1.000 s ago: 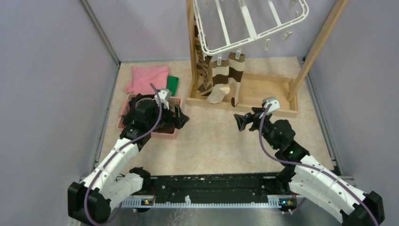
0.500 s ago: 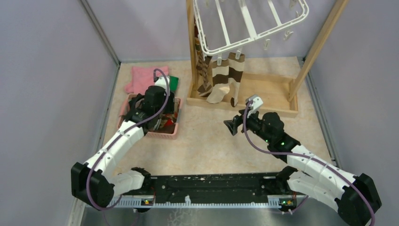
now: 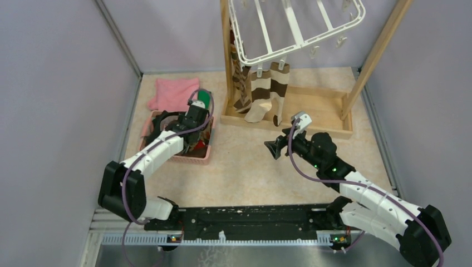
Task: Clip the socks to the hanger
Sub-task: Pick up the sock from the bin.
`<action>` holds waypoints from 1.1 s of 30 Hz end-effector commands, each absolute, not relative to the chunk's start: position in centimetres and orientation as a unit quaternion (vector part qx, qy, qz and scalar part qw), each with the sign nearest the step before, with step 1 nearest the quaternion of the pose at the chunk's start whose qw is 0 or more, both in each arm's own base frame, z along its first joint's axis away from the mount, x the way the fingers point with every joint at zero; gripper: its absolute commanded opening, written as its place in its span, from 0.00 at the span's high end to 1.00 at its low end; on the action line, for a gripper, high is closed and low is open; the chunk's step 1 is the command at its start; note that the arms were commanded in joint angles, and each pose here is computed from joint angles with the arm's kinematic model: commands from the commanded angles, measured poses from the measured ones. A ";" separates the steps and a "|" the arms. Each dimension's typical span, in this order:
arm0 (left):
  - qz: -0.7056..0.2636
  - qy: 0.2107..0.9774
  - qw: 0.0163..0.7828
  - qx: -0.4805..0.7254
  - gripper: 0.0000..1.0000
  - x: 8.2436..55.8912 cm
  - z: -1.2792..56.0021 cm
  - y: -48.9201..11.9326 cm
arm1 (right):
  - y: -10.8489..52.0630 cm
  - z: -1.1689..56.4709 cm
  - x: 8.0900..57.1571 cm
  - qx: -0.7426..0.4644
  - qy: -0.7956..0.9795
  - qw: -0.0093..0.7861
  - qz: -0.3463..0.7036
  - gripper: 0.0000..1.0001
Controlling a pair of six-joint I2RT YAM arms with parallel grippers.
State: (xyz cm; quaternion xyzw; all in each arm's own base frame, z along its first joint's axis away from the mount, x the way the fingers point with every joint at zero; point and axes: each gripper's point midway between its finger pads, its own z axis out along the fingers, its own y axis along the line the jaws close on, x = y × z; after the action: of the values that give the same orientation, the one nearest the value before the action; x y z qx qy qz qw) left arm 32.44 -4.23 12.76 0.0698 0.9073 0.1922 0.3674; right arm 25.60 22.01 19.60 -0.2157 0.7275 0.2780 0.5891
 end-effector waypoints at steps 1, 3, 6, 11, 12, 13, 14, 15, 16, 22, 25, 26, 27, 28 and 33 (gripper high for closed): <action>0.247 0.903 0.347 0.051 0.52 32.4 12.5 -2.7 | 22.2 21.5 25.5 -0.214 0.705 0.610 0.291 0.06; 0.260 0.901 0.346 0.041 0.66 32.4 13.0 -2.3 | 22.2 21.5 25.4 -0.215 0.705 0.610 0.291 0.06; 0.259 0.894 0.364 0.031 0.88 32.6 14.7 -2.2 | 22.1 21.5 25.3 -0.214 0.703 0.611 0.293 0.06; 0.182 0.885 0.427 0.038 1.00 32.5 19.0 -3.9 | 22.2 21.7 25.0 -0.214 0.700 0.612 0.299 0.06; 0.155 0.881 0.443 0.050 1.00 32.3 20.0 -4.6 | 22.2 21.7 25.0 -0.214 0.700 0.612 0.299 0.06; 0.132 0.877 0.458 0.058 1.00 32.1 20.8 -5.2 | 22.2 21.8 25.0 -0.214 0.699 0.613 0.300 0.06; 0.109 0.871 0.475 0.064 1.00 31.8 21.8 -5.7 | 22.2 21.8 24.9 -0.213 0.699 0.613 0.301 0.06; 0.088 0.863 0.492 0.069 1.00 31.5 22.8 -6.2 | 22.2 21.8 24.9 -0.213 0.699 0.613 0.302 0.06; 0.070 0.854 0.510 0.074 1.00 31.3 23.7 -6.6 | 22.2 21.9 24.9 -0.214 0.697 0.613 0.302 0.06; -0.054 0.793 0.601 0.086 1.00 29.2 29.8 -9.3 | 22.7 22.6 24.4 -0.224 0.685 0.615 0.319 0.06; -0.111 0.751 0.645 0.090 1.00 28.4 33.4 -10.7 | 23.2 23.1 24.0 -0.236 0.675 0.615 0.332 0.06; -0.123 0.736 0.660 0.087 1.00 28.2 34.6 -10.9 | 23.3 23.2 23.8 -0.241 0.672 0.614 0.337 0.06; -0.127 0.722 0.675 0.081 1.00 28.1 35.6 -10.7 | 23.5 23.4 23.7 -0.244 0.669 0.613 0.341 0.06; -0.121 0.713 0.688 0.070 1.00 28.2 36.5 -10.3 | 23.6 23.5 23.6 -0.248 0.667 0.612 0.344 0.07; -0.107 0.671 0.733 0.031 1.00 28.1 40.4 -8.7 | 24.1 24.2 22.9 -0.262 0.657 0.608 0.360 0.07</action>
State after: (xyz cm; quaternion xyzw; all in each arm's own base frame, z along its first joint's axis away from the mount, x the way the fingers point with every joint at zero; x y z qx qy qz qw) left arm 28.23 -8.80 34.15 0.0602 0.7400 -0.0793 0.6651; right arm 23.71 23.23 20.94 -0.2461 0.6985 0.3282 0.5864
